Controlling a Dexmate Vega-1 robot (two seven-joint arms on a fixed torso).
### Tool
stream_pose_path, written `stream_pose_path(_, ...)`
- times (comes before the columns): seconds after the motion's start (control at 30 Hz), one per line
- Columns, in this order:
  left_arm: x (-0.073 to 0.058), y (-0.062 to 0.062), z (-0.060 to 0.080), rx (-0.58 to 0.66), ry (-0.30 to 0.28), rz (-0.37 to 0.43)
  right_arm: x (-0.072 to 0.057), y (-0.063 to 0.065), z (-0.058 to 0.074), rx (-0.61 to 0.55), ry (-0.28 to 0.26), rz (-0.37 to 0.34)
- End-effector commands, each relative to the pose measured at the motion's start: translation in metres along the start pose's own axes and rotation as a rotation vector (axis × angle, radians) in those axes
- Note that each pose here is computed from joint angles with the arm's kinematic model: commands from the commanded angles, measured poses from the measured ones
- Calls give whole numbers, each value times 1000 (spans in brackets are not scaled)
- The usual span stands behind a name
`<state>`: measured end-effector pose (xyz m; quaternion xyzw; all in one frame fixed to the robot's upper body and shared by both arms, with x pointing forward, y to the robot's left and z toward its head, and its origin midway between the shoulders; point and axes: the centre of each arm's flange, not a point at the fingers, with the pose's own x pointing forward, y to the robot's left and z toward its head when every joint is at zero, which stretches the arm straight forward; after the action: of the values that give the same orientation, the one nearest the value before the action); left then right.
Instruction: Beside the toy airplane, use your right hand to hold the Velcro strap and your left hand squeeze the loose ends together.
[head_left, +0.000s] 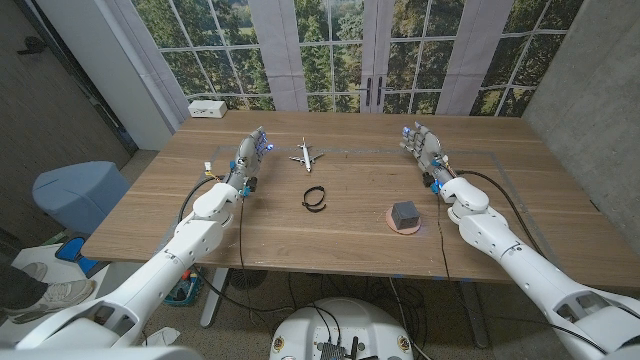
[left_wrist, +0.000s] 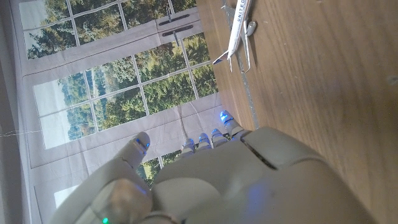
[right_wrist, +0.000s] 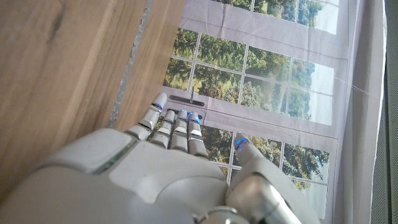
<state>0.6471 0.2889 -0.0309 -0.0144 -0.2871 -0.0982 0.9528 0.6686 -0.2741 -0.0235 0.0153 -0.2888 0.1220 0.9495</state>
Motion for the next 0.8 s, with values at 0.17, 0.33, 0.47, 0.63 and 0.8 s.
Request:
stream_pose_path(0.17,-5,-11,4,25,10,-21,13,4,-16,-43,13,3)
stream_pose_path(0.33,-2,-9,3,31,14,-34,6,8,-10,-95,-13,-41)
stream_pose_path(0.47,-1,-8,2,40,7,-34,1,11,-5,-146,-34,-71)
stream_pose_path(0.63,0,-7,2,44,9,-36,-4,17,-3,-192,-42,-85)
stream_pose_path(0.8,0,-7,0,49,12,-40,-11,24,-1,-240,-45,-100)
